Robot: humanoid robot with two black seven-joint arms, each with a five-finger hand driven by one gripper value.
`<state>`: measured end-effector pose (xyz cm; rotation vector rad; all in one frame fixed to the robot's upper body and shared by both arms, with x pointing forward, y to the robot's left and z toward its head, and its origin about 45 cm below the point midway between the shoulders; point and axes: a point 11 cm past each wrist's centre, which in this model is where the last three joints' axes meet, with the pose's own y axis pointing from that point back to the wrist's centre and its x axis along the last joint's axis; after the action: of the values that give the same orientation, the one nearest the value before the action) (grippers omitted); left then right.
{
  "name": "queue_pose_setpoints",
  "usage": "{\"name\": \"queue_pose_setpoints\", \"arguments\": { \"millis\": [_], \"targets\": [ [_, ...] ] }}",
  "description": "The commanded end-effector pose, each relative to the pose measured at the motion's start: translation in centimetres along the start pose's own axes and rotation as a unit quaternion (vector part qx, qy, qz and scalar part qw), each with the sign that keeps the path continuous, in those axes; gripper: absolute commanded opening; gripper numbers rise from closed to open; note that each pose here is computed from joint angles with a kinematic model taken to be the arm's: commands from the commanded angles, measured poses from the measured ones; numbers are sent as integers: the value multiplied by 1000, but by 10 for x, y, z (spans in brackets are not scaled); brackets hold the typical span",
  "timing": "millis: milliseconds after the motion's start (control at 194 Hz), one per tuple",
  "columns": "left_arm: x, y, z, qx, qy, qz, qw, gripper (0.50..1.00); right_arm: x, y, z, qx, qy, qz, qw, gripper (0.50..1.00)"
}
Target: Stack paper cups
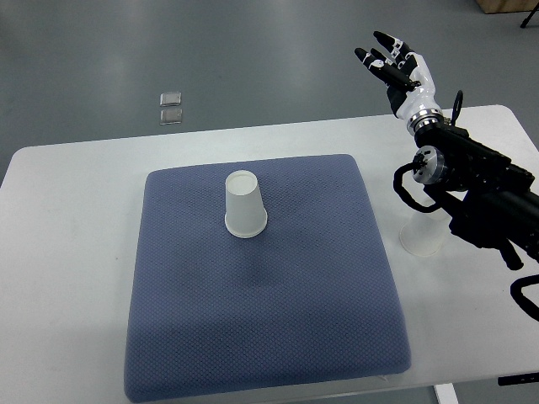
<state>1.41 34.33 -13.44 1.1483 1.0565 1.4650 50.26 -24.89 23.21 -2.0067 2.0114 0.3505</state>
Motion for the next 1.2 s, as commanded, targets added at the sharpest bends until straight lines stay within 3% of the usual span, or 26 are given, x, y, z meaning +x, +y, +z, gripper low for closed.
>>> {"name": "queue_pose_setpoints", "arguments": {
  "millis": [0, 1194],
  "targets": [
    [0, 0, 0, 0, 0, 0, 1000, 1000, 1, 0, 1, -1, 0, 1, 1000, 895],
    [1, 0, -4, 4, 0, 1, 1000, 1000, 10, -1, -3, 4, 1, 16, 1000, 897]
  ]
}}
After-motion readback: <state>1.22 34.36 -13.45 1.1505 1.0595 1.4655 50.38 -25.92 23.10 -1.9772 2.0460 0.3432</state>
